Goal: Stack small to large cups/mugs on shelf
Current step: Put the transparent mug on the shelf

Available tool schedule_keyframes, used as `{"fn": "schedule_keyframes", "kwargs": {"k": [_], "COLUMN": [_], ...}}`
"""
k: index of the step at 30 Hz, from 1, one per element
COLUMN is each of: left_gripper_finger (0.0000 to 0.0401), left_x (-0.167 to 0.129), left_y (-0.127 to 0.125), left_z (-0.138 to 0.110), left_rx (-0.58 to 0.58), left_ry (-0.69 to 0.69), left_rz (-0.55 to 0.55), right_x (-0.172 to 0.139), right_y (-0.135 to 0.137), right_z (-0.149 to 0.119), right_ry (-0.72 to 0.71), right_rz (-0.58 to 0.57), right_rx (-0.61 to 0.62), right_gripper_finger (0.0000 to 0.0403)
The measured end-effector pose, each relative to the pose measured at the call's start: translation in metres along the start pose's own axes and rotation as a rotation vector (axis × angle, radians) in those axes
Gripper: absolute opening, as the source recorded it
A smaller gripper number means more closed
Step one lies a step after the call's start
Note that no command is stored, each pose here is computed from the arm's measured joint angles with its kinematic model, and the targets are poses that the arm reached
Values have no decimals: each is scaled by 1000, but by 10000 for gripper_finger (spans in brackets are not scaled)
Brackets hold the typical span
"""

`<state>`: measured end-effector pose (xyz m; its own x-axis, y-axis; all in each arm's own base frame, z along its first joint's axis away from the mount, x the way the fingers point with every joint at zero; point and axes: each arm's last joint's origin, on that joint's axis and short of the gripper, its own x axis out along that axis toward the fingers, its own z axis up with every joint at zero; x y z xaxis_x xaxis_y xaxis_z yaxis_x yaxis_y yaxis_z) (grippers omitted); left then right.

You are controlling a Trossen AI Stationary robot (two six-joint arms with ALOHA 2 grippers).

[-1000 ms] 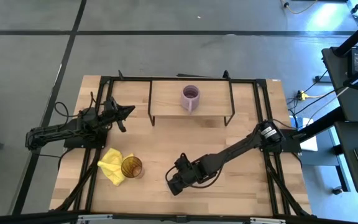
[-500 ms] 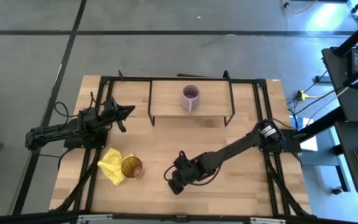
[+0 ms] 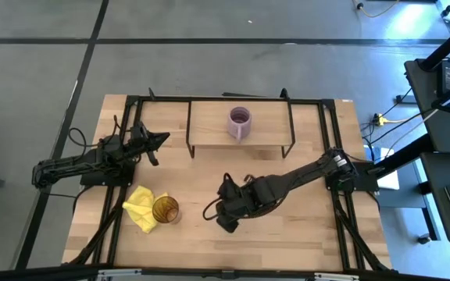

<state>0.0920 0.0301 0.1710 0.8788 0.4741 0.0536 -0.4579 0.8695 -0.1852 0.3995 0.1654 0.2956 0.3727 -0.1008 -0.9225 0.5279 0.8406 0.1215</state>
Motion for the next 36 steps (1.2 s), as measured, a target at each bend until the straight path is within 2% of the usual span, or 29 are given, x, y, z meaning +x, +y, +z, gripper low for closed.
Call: {"fn": "schedule_keyframes", "kwargs": {"k": [5,8,14,21,25,31,36], "left_gripper_finger": [0,0,0,0,0,0,0], "left_x": [0,0,0,0,0,0,0], "left_y": [0,0,0,0,0,0,0], "left_z": [0,0,0,0,0,0,0], "left_rx": [0,0,0,0,0,0,0], "left_ry": [0,0,0,0,0,0,0], "left_rz": [0,0,0,0,0,0,0], "right_x": [-33,-35,-18,1,18,40,53], "right_y": [-6,-5,-3,-1,-5,-9,-8], "right_z": [5,3,-7,-9,-5,-7,-8], "right_ry": [-7,62,198,163,191,205,159], "right_rz": [-31,20,104,115,167,172,166], "right_rx": [-157,-272,-450,-647,-620,-571,-539], "right_gripper_finger": [9,11,11,12,12,13,13]}}
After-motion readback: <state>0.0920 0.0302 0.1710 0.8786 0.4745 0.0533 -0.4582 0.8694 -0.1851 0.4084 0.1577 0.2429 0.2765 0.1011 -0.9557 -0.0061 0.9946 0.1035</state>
